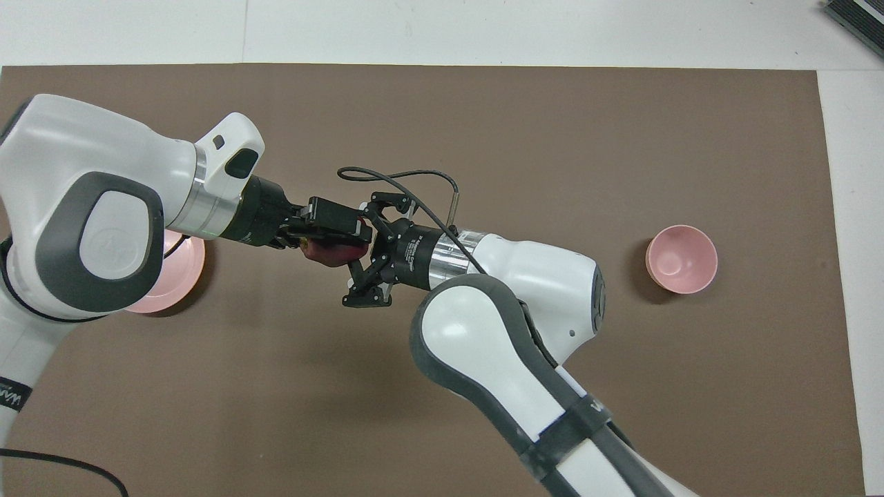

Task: Move apple from plate to bowl
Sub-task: 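Close the right gripper on the apple and open the left gripper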

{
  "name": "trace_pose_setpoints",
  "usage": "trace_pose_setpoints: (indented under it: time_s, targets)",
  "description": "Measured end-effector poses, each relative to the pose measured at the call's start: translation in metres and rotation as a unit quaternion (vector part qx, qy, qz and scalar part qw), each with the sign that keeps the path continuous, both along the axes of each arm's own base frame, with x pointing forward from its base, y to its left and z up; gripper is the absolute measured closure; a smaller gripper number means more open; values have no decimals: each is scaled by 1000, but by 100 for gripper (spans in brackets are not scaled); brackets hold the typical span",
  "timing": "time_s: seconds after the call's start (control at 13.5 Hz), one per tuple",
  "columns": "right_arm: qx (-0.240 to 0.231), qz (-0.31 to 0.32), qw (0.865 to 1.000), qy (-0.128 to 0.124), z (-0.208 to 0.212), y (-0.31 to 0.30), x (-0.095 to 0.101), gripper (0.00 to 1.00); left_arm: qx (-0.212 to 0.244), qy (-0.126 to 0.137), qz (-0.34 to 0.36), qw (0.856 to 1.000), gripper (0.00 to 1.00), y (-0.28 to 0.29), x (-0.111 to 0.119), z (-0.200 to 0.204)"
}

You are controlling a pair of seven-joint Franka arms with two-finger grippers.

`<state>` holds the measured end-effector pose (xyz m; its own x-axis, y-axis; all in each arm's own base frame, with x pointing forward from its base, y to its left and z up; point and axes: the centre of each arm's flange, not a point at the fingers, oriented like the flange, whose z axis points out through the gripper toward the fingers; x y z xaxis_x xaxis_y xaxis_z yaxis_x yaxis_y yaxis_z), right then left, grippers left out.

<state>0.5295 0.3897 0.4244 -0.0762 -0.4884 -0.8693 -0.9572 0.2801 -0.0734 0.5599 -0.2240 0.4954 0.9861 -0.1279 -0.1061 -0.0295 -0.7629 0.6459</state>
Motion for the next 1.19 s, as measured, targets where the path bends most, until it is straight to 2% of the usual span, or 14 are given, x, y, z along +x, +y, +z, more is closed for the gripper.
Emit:
trace_pose_setpoints:
  time_s: [0.59,0.81,1.19]
  targets:
    - [1,1,1000,-2,1,0,0,28,0,-1,1,1000,0,1,0,1]
    - [8,16,1000,8,-2,-3,3,28,0,-2,3,1000,0,2,1,2]
    - [6,32,999,7,-10,-8,6,28,5,-20,21,1000,0,25,5,18]
